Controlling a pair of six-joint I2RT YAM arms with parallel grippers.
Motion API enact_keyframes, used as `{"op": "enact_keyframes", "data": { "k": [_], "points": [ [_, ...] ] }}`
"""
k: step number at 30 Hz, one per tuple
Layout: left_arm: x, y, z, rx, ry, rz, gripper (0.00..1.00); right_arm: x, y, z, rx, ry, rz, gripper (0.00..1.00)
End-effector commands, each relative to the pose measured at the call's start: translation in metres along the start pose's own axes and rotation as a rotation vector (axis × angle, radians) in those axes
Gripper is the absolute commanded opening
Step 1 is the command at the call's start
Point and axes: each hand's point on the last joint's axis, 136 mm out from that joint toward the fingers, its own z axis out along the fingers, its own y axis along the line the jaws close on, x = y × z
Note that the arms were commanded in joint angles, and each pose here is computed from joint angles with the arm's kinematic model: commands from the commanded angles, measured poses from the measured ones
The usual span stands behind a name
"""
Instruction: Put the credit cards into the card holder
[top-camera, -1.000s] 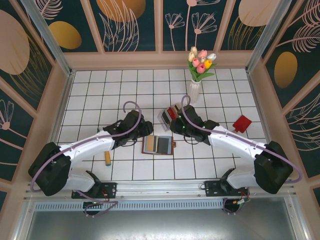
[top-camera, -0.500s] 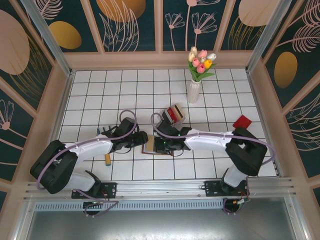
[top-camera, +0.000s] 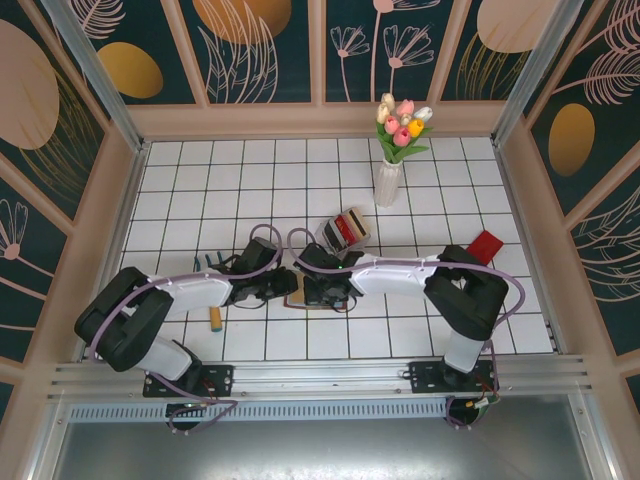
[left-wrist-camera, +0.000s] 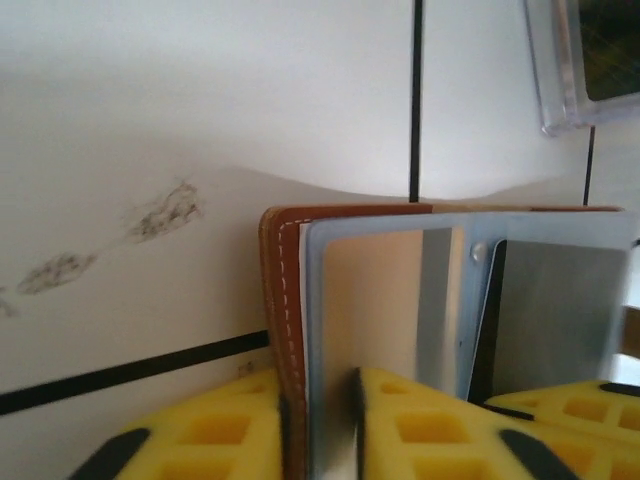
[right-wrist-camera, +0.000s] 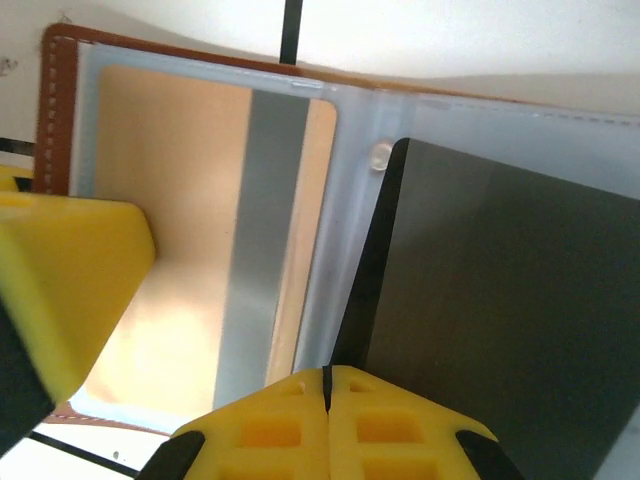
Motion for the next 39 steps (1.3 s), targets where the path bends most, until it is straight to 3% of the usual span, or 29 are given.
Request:
{"op": "enact_keyframes", "data": {
  "k": [1, 6, 12, 17, 21, 25, 30, 36, 39],
  "points": [
    [0.011, 0.017, 0.008, -0.056, 0.041, 0.038, 0.12, 0.012, -0.028, 0.004, 0.152, 0.029, 0.016, 0.07],
    [0.012, 0.026, 0.008, -0.100, 0.037, 0.052, 0.00, 0.012, -0.053, -0.003, 0.280, 0.014, 0.035, 0.07],
    [0.010, 0.033, 0.007, -0.136, 0.027, 0.070, 0.00, 0.006, -0.060, -0.007, 0.322, -0.004, 0.039, 0.08],
    [0.008, 0.030, 0.005, -0.128, 0.022, 0.076, 0.00, -0.002, -0.048, -0.009, 0.286, -0.020, 0.031, 0.09],
    [0.002, 0.013, -0.002, -0.073, -0.001, 0.091, 0.01, -0.017, -0.015, -0.025, 0.139, -0.066, 0.014, 0.12],
    [-0.010, -0.004, -0.016, -0.029, -0.050, 0.095, 0.15, -0.045, -0.002, -0.062, 0.060, -0.188, 0.033, 0.18],
    [-0.028, -0.015, -0.033, -0.041, -0.123, 0.095, 0.33, -0.090, -0.028, -0.095, 0.066, -0.296, 0.057, 0.27],
    [-0.051, -0.018, -0.050, -0.113, -0.208, 0.090, 0.51, -0.138, -0.076, -0.108, 0.186, -0.330, 0.036, 0.32],
    [-0.060, -0.023, -0.054, -0.121, -0.234, 0.084, 0.54, -0.156, -0.091, -0.108, 0.243, -0.331, -0.005, 0.36]
  ]
}}
